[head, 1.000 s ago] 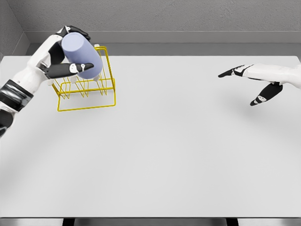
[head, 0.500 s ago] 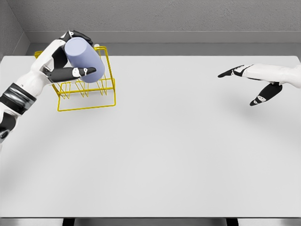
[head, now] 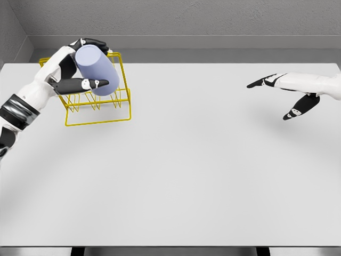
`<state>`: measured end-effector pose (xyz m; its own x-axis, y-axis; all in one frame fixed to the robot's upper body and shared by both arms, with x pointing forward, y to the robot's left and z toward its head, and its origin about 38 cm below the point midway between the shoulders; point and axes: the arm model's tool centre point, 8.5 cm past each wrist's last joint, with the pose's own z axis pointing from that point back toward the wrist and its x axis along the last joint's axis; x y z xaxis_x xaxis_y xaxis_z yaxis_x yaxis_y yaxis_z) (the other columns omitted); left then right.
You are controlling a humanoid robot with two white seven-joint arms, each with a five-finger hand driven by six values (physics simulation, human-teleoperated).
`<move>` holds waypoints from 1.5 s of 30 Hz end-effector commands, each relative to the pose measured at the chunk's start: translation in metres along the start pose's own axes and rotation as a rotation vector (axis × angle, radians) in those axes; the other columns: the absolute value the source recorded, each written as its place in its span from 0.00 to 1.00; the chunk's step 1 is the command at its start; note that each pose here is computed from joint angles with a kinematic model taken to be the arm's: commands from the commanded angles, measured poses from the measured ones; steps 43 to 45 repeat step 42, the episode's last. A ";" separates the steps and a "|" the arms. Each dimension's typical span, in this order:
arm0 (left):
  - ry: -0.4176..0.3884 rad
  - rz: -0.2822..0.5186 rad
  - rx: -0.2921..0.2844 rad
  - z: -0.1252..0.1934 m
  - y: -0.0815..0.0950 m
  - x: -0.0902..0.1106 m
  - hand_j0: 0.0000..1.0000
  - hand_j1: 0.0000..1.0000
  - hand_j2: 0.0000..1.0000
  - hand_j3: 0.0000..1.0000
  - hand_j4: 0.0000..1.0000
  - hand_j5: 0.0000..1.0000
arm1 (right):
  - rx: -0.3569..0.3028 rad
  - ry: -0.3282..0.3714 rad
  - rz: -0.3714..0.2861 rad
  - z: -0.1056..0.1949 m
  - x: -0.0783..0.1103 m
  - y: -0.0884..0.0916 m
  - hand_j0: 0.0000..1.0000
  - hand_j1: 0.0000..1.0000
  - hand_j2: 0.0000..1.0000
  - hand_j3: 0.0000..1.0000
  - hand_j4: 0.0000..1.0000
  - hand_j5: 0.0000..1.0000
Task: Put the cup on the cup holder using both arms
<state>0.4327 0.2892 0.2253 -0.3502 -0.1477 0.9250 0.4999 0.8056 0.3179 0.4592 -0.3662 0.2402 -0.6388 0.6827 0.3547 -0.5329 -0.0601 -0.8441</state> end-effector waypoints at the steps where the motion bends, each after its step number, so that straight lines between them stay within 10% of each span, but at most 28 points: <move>1: 0.000 0.000 0.001 0.000 0.001 0.001 0.80 0.80 0.80 0.80 0.80 0.80 | -0.006 0.000 -0.006 0.000 0.000 -0.001 1.00 1.00 1.00 1.00 1.00 1.00; 9: -0.004 0.000 0.001 0.001 0.001 0.001 1.00 1.00 1.00 1.00 1.00 1.00 | -0.005 0.000 -0.007 0.000 0.000 0.000 1.00 1.00 1.00 1.00 1.00 1.00; 26: -0.046 0.011 -0.036 0.005 -0.011 0.008 1.00 1.00 1.00 1.00 1.00 1.00 | -0.006 0.000 -0.004 0.001 0.000 -0.001 1.00 1.00 1.00 1.00 1.00 1.00; 45: -0.215 -0.083 -0.075 0.092 -0.003 0.029 1.00 1.00 1.00 1.00 1.00 1.00 | -0.011 0.016 0.000 0.012 -0.001 -0.003 1.00 1.00 1.00 1.00 1.00 1.00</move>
